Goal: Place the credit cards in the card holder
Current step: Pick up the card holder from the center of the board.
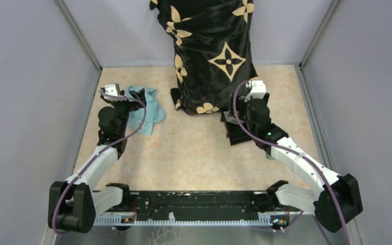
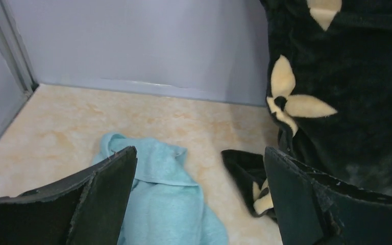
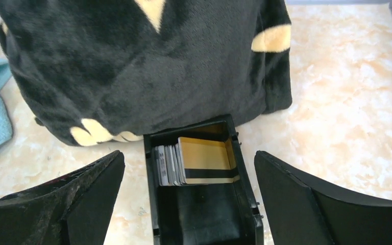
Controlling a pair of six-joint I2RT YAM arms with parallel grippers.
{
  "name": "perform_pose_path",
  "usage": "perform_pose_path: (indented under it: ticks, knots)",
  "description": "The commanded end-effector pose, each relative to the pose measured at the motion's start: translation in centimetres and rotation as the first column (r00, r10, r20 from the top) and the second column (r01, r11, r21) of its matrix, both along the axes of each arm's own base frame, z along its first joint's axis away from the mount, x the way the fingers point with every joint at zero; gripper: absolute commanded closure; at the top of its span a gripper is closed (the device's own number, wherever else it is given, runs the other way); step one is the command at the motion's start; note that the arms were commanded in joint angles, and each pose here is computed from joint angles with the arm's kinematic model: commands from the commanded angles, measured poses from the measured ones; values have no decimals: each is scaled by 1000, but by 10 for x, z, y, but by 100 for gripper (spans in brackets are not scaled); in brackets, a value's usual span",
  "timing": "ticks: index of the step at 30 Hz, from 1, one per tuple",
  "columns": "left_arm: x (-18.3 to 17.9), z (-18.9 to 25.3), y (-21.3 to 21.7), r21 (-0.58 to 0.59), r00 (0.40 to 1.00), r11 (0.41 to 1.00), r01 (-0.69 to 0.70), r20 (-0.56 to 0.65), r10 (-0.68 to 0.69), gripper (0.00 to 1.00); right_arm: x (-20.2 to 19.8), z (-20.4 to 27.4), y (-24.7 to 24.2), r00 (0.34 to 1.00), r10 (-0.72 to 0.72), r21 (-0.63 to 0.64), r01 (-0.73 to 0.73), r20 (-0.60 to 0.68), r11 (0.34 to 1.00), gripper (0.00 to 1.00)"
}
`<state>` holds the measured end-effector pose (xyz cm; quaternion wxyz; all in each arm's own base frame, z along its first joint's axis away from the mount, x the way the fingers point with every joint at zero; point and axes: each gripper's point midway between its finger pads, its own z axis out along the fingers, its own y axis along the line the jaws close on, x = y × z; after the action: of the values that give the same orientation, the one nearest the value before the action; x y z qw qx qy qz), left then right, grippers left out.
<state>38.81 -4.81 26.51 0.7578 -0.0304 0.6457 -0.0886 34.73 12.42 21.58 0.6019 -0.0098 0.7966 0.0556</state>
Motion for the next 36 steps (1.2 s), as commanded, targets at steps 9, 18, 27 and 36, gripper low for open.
perform_pose_path:
  ticks: [9,18,27,36]
  knots:
    - [-14,-37,-32,-271,938,960,66,-311,-153,2,-24,32,17,982,81,98,-99,171,990,1]
    - [-40,-75,-98,-202,850,979,-19,-520,-91,8,-11,-14,41,986,139,50,-134,-91,990,26]
    - [-61,-119,-153,-169,757,984,62,-634,-157,14,5,-49,38,966,168,100,-151,-196,983,45]
    - [-67,-144,-190,-140,700,980,144,-685,-201,16,29,-64,27,963,141,130,-113,-230,985,45]
